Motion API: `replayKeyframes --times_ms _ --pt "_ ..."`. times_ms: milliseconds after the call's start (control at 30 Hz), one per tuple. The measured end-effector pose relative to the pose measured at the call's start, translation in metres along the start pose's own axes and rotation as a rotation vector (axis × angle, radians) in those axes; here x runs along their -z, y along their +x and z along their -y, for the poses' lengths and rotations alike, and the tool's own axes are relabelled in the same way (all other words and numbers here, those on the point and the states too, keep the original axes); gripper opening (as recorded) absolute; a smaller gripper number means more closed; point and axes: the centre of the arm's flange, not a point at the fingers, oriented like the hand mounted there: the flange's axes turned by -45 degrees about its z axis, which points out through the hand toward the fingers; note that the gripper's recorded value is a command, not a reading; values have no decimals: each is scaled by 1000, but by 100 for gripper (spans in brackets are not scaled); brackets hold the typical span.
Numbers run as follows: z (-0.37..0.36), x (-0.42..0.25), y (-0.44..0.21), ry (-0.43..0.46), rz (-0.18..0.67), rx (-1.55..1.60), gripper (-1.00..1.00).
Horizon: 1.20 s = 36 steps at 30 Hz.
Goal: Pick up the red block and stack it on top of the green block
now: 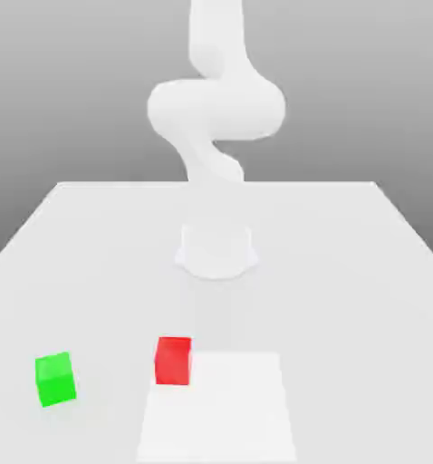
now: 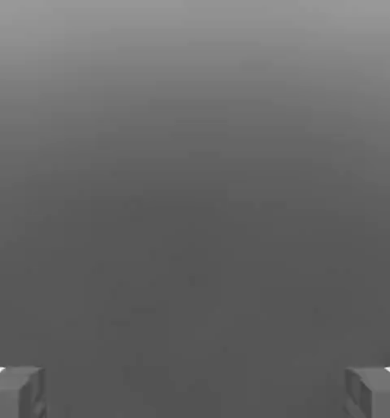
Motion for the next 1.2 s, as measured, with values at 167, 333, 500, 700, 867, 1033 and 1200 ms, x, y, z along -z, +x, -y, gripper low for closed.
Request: replayKeyframes --times_ms 167,333,500,700,867,1033,1200 --pt "-20 -122 -49 -12 187 -7 0" --pt "-38 -220 -127 -19 374 -14 0" --pt "-53 -293 -236 -22 580 -22 0" --pt "-60 -344 -333 -20 717 -28 0" --pt "-60 -369 -358 -21 721 -29 -100" --pt "-60 -371 -361 -20 721 -29 -100" --pt "-60 -348 -338 -20 721 -29 -100"
